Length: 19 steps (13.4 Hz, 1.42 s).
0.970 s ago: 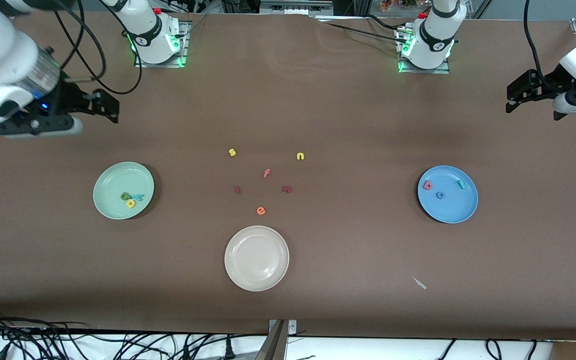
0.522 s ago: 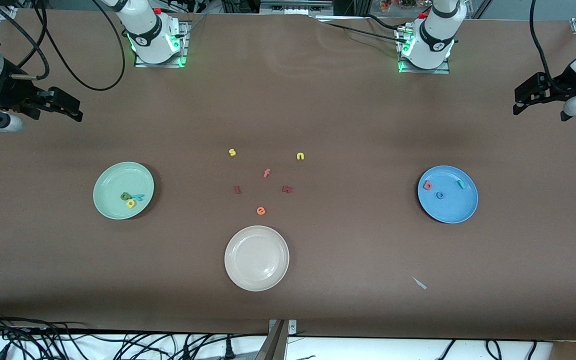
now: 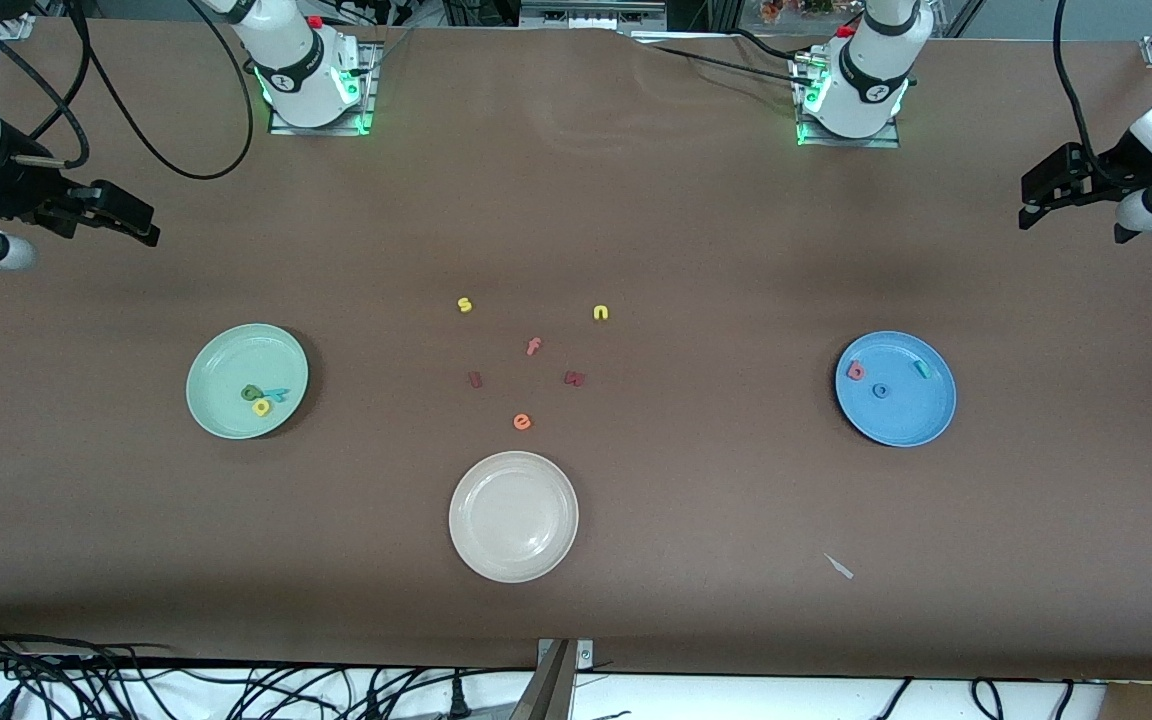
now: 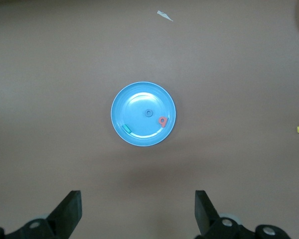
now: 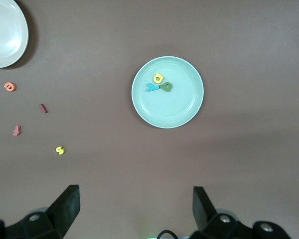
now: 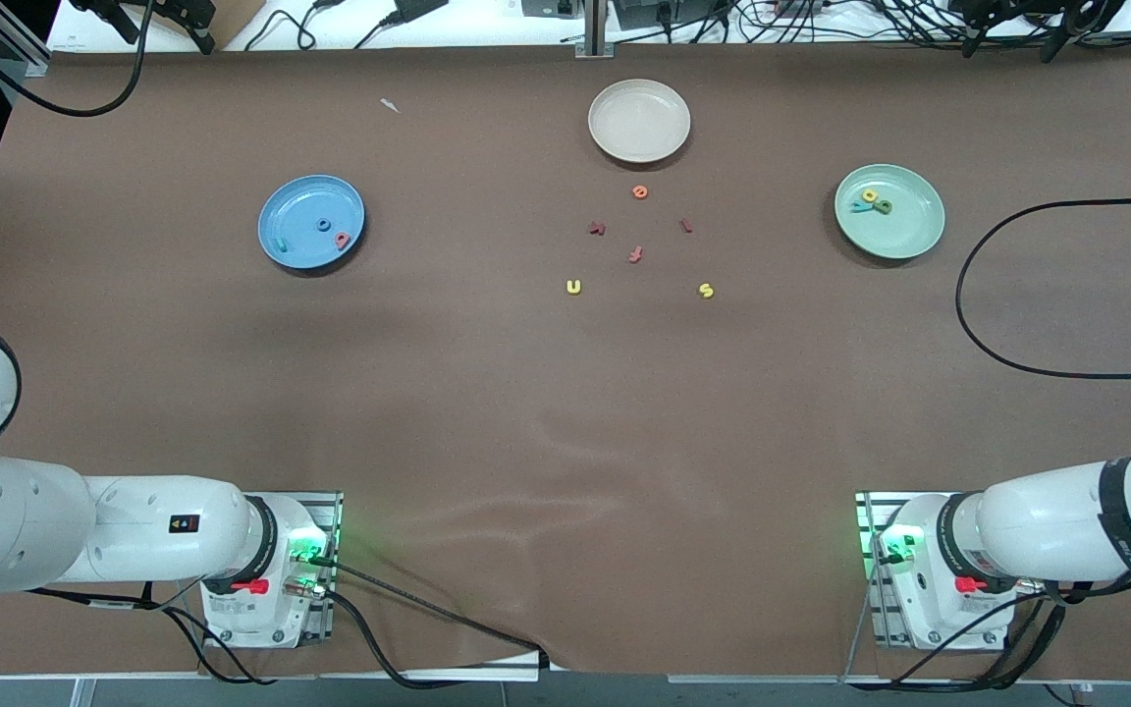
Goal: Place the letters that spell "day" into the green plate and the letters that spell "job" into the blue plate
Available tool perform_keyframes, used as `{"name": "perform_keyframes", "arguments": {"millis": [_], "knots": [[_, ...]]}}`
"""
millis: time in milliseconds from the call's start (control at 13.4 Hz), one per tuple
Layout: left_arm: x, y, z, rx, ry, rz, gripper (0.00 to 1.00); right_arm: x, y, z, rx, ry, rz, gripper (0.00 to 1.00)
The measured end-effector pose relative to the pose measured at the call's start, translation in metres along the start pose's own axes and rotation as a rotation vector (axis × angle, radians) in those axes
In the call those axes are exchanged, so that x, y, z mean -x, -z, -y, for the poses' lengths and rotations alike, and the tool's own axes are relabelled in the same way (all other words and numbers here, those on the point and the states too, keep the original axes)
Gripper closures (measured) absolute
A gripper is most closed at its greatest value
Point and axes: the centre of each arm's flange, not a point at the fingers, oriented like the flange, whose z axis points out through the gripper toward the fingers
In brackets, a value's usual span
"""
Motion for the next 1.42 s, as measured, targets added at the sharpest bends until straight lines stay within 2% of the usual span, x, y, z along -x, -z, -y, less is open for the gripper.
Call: {"name": "perform_keyframes", "arguments": {"millis": [1417], "knots": [[-0.0014,-0.0001,-0.0096,-0.001,-0.018,0.0,0.0,-0.0006,-0.0033,0.0017,0.02,0.055,0.004,0.0]]}}
